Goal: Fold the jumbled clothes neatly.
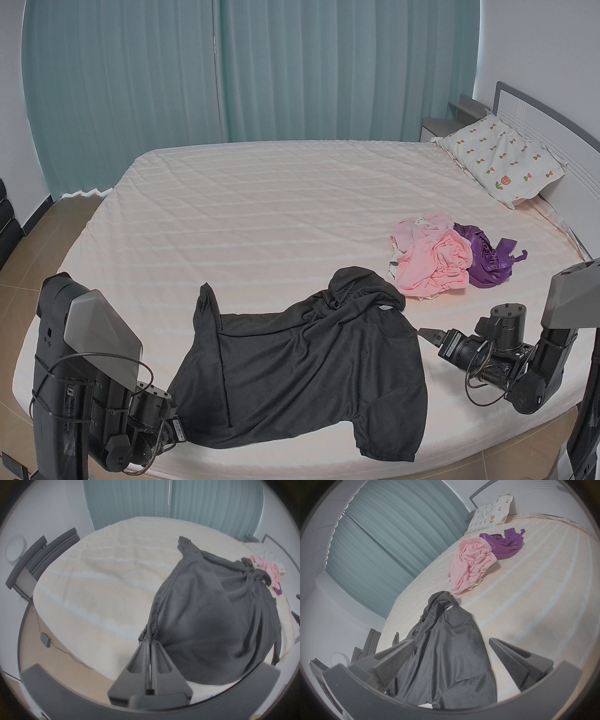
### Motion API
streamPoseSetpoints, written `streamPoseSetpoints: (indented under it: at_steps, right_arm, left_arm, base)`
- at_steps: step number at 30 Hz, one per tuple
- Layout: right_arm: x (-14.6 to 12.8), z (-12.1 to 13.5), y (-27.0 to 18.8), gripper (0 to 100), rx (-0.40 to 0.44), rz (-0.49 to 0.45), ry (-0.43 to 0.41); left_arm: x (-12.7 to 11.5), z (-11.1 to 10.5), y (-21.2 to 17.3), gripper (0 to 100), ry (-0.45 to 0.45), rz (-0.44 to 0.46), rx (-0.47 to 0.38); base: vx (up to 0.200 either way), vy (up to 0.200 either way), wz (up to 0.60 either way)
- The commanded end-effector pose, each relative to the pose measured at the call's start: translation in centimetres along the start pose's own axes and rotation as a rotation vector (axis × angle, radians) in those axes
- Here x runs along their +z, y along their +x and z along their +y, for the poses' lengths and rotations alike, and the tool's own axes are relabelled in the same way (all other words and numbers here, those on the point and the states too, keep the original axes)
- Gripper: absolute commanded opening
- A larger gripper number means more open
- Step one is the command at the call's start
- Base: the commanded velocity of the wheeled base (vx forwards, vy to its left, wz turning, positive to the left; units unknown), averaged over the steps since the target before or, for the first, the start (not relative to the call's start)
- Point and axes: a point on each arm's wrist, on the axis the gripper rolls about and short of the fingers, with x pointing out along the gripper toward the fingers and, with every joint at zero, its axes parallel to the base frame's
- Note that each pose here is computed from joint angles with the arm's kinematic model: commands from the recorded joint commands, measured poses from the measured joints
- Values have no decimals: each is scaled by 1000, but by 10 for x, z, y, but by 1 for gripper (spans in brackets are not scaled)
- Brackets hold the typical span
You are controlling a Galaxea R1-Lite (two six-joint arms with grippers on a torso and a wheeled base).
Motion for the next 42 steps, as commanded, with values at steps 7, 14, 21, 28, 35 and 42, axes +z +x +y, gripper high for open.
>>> streamPoseSetpoints:
  at_steps: [7,14,21,28,35,42]
  right_arm:
    - [-4,-6,-6,100,-24,27,-12]
    - [-11,-9,-10,100,-38,55,-33]
    - [-16,-9,-13,100,-43,80,-42]
    - [-25,-12,-13,100,-52,117,-49]
    - [-34,-12,-14,100,-56,156,-61]
    - [-48,-20,-13,100,-82,230,-92]
  left_arm:
    - [10,17,-65,0,61,108,38]
    - [-2,24,-71,0,108,215,102]
    - [-20,20,-76,0,135,301,132]
    - [-22,19,-75,0,119,308,139]
    - [-18,16,-75,100,88,268,111]
    - [9,16,-88,100,-44,105,1]
  base:
    - [0,0,0]
    - [0,0,0]
    - [0,0,0]
    - [0,0,0]
    - [0,0,0]
    - [0,0,0]
